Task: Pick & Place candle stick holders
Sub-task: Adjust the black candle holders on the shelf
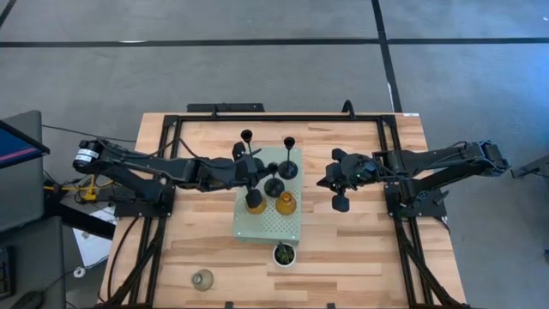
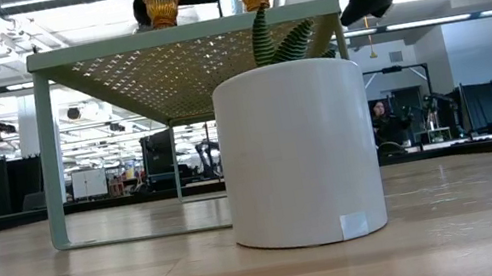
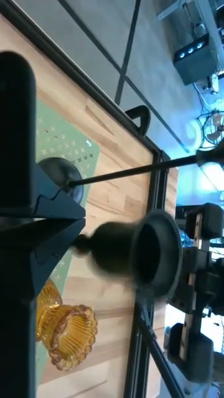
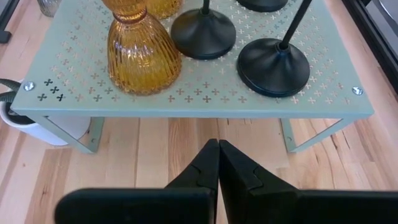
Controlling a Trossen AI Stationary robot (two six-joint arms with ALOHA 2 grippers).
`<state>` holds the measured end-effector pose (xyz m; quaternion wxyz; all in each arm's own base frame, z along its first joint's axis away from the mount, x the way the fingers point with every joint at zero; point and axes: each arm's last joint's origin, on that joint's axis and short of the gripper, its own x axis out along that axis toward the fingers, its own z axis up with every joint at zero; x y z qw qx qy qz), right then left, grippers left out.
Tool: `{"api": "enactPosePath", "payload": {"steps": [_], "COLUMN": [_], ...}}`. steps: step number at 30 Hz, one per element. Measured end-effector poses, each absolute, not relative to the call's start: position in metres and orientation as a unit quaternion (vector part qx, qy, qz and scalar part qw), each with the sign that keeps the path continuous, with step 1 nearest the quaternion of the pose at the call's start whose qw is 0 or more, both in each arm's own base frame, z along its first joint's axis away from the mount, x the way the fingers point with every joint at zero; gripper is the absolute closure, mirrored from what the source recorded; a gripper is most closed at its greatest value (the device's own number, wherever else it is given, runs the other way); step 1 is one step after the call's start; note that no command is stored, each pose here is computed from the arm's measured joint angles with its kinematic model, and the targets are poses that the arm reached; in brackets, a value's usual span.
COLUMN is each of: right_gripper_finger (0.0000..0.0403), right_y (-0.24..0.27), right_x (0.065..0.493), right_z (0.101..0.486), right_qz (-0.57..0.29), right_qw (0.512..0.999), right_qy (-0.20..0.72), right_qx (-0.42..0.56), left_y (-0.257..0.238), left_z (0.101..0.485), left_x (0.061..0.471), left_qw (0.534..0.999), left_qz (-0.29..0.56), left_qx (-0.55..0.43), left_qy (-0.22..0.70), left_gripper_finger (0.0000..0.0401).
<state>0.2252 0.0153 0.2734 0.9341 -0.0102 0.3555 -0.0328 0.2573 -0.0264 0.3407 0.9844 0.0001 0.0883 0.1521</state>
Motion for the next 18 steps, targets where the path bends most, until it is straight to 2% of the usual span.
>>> {"api": "enactPosePath", "payload": {"steps": [10,18], "right_gripper_finger": [0.0403,0.0403], "right_y": [0.015,0.015], "right_x": [0.225,0.228], "right_z": [0.273,0.277], "right_qz": [-0.033,-0.032], "right_qw": [0.934,0.942], "right_qy": [0.356,0.335], "right_qx": [-0.01,-0.013], "left_y": [-0.028,-0.035], "left_z": [0.34,0.349], "left_x": [0.25,0.204], "left_qw": [0.981,0.965], "left_qz": [0.161,0.215], "left_qx": [0.025,0.037], "left_qy": [0.109,0.146], "left_gripper_finger": [0.0396,0.0396]}}
